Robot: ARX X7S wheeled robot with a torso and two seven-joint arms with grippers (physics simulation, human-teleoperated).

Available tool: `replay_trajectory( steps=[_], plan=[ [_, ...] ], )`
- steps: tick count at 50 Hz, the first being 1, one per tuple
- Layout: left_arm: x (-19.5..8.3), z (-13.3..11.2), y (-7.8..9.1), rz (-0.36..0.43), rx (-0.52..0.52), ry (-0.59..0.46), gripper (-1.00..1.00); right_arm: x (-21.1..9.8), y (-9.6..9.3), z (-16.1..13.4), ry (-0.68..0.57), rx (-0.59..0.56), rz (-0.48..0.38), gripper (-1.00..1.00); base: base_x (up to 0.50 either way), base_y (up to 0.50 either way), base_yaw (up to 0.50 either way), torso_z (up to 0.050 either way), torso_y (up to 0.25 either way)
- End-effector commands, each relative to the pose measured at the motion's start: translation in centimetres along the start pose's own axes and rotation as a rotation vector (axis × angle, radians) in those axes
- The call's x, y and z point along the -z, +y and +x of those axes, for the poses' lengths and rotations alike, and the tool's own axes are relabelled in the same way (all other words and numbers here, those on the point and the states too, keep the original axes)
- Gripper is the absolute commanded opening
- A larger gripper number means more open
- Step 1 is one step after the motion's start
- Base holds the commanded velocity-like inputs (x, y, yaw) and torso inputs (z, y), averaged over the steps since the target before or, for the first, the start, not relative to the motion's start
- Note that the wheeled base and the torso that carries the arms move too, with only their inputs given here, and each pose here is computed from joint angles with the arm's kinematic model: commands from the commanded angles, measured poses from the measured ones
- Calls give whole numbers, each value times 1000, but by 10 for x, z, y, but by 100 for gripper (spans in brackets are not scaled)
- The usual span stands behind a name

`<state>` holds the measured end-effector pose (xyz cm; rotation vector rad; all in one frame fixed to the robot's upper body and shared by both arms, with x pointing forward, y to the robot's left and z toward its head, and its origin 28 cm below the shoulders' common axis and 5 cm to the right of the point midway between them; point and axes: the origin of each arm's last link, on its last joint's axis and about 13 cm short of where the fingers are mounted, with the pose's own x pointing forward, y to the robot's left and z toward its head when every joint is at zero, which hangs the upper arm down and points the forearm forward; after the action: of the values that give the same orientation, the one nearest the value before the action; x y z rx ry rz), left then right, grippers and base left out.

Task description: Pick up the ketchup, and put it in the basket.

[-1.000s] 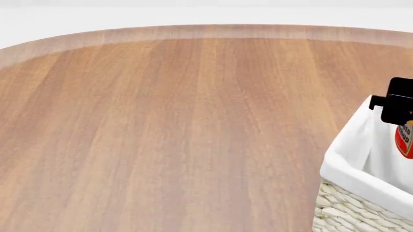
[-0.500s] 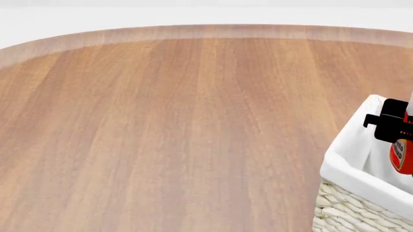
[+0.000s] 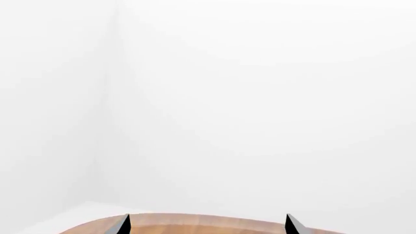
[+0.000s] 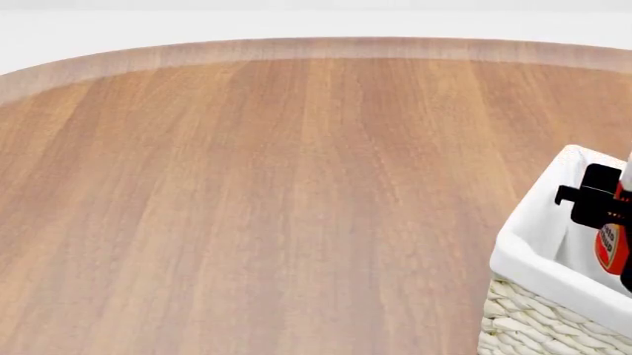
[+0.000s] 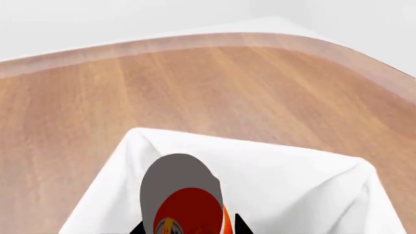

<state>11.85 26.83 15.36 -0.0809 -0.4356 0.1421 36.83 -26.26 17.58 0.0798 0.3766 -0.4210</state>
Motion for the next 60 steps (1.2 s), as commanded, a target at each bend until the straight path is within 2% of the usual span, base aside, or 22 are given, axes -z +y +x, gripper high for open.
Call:
replay_trajectory(
  steps=[1, 12, 13, 31, 41, 51, 57, 60],
  plan=[
    [1, 1, -1, 5, 0, 2, 100, 2, 0, 6, -12, 6, -13, -100, 0, 0, 0, 0, 0],
    [1, 1, -1, 5, 1, 3, 100, -2, -2, 3, -45, 37, 0, -100, 0, 0, 0, 0, 0],
    [0, 1, -1, 5, 2, 3, 100, -3, -2, 2, -48, 38, 3, 100, 0, 0, 0, 0, 0],
    [-1, 1, 0, 0, -3, -5, 100, -18, 0, -2, -138, 41, 36, 100, 0, 0, 0, 0, 0],
    [-1, 0, -1, -2, -3, -8, 100, -36, -4, -12, -338, 87, 168, 100, 0, 0, 0, 0, 0],
    [-3, -1, -1, -4, -2, -13, 100, -59, -4, -34, -626, 77, 187, 100, 0, 0, 0, 0, 0],
    [-4, -1, -1, -6, 1, -20, 100, -67, -3, -49, -755, 85, 178, 100, 0, 0, 0, 0, 0],
    [-5, -1, -1, -7, 2, -23, 100, -69, -2, -53, -780, 98, 165, 100, 0, 0, 0, 0, 0]
  ],
)
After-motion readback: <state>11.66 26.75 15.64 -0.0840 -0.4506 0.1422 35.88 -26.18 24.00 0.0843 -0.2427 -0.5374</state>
